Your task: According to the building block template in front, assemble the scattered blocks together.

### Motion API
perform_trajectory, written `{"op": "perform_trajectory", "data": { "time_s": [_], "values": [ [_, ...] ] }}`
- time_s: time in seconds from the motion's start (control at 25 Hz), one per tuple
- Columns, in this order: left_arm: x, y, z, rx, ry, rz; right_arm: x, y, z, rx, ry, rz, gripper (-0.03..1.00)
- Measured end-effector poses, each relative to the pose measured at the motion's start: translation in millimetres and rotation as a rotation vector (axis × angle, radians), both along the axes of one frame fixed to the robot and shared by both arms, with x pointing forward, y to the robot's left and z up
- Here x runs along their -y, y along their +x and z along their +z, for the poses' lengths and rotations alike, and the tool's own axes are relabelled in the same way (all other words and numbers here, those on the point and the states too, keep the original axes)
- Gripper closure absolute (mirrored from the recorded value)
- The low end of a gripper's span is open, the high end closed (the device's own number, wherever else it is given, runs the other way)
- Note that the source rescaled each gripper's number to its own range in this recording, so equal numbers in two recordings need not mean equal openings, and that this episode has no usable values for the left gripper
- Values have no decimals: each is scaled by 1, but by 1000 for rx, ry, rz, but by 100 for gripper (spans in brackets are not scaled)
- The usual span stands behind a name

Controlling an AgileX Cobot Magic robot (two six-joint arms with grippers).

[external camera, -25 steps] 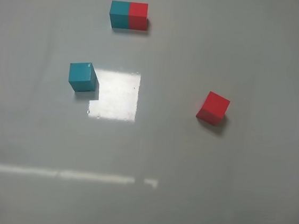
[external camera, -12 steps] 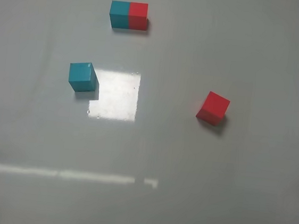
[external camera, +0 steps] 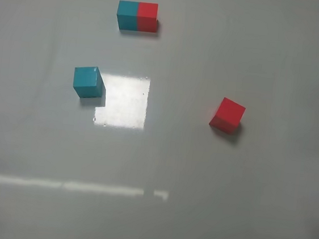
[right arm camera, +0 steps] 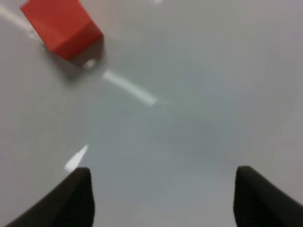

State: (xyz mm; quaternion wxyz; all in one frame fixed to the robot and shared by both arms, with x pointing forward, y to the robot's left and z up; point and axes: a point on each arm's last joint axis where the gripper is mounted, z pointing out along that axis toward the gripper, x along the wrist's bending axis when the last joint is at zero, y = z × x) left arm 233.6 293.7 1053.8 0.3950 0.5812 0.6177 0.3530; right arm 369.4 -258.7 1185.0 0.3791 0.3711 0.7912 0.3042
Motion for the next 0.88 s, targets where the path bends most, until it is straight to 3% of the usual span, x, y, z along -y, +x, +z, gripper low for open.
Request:
{"op": "perform_trajectory", "data": {
  "time_s": [0.32,0.52,0.88],
  "values": [
    [0,0,0,0,0,0,-50,18,8,5,-156,280,21],
    [0,0,0,0,0,0,-76,29,-3,-17,-241,381,21],
    [0,0,0,0,0,0,-116,64,-7,-60,-338,401,21]
  ]
}}
